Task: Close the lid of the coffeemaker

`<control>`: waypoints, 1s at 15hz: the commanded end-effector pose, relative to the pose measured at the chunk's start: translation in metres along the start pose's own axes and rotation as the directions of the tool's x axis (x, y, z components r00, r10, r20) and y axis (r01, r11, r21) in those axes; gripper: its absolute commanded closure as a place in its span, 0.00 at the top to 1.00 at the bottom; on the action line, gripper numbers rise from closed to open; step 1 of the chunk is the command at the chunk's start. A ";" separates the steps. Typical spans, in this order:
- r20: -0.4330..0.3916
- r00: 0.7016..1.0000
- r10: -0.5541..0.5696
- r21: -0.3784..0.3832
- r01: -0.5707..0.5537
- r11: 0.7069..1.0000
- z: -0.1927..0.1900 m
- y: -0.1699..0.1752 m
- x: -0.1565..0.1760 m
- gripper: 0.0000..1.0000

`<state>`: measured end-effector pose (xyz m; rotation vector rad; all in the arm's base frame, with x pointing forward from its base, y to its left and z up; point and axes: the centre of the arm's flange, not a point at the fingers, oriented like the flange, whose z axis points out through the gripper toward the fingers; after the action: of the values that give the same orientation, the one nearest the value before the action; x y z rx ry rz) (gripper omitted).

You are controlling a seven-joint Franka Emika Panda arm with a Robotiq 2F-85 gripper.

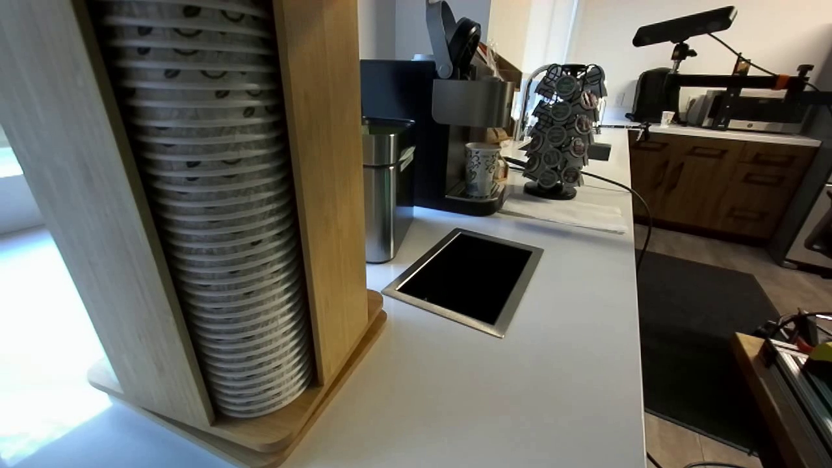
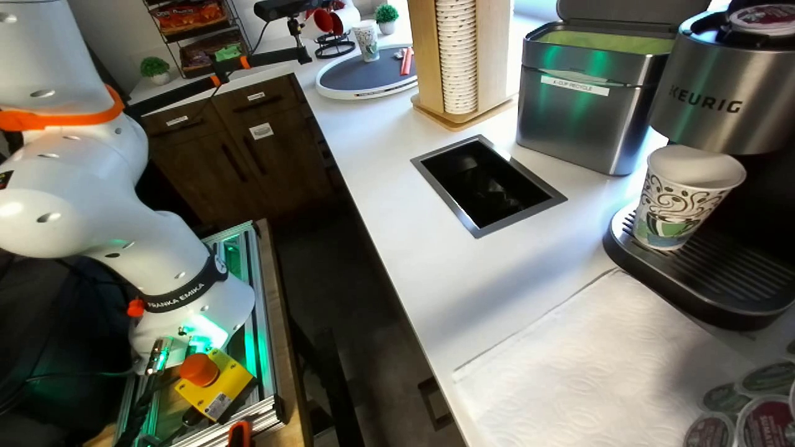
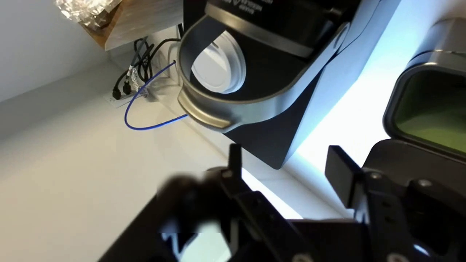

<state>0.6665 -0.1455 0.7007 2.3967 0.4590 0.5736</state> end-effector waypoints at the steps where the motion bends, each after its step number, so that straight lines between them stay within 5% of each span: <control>1: -0.028 0.999 0.037 -0.046 -0.038 0.998 0.026 0.020 0.041 0.30; 5: -0.027 0.998 0.061 -0.094 -0.063 0.994 0.050 0.025 0.052 0.01; 15: -0.013 0.997 0.080 -0.182 -0.081 0.980 0.089 0.026 0.057 0.00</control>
<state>0.7376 -0.1769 0.6635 2.2927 0.3258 0.6218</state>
